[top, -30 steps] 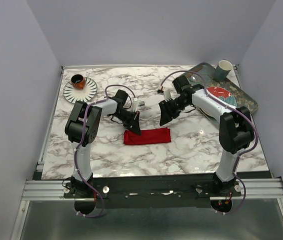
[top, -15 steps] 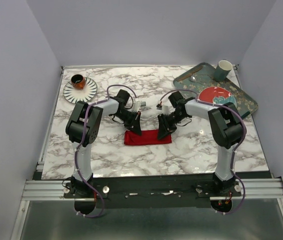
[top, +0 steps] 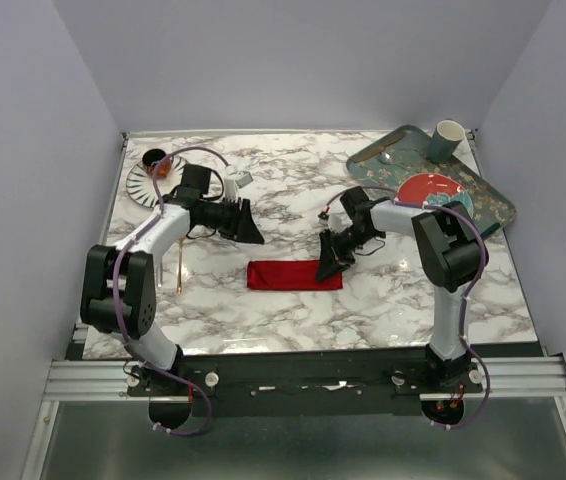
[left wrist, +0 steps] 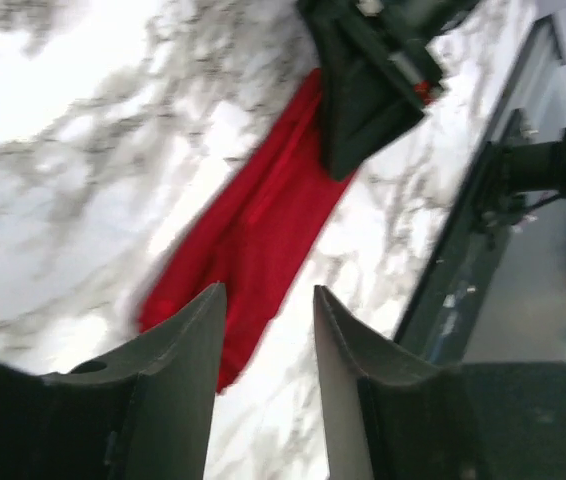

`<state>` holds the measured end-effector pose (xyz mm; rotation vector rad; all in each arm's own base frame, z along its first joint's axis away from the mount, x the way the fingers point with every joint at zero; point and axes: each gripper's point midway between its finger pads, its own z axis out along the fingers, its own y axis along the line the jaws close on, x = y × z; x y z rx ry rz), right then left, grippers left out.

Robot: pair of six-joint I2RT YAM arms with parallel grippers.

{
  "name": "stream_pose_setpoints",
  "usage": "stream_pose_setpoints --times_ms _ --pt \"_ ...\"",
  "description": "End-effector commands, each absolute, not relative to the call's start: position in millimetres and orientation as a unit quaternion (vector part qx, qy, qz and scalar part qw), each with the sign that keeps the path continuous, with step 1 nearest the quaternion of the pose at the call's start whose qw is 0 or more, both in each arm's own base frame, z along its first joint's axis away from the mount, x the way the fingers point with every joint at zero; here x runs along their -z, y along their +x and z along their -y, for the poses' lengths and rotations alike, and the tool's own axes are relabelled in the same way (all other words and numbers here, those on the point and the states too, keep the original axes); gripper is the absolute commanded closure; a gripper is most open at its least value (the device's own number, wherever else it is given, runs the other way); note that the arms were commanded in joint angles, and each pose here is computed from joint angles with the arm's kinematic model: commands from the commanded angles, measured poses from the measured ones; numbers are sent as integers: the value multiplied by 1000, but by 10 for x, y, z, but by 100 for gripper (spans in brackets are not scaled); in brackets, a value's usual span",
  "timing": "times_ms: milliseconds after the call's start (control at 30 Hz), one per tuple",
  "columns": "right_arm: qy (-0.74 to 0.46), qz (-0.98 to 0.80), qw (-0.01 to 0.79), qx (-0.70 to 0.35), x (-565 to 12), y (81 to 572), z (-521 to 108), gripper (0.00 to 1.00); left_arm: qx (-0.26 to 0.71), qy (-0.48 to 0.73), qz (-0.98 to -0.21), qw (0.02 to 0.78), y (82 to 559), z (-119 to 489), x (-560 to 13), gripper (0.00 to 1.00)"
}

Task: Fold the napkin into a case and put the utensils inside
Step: Smooth out the smaller rectangle-folded napkin at the center of the board.

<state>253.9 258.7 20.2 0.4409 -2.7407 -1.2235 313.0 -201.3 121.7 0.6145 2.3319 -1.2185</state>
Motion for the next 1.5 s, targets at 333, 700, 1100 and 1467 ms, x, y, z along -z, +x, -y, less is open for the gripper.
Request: stream_pose_setpoints --times_ms 333,700,1100,1467 --pt "147 924 49 350 196 2583 -2412 72 560 179 -803 101 2350 2902 -974 64" --pt "142 933 58 326 347 2554 -2293 73 524 62 -850 -3 2340 2447 -51 69" --pt "221 865 0 450 -439 2527 -2781 54 518 41 -854 -13 2365 2347 61 82" --pt "240 832 47 498 -624 2140 -3372 32 504 37 -863 -22 2391 2329 113 91"
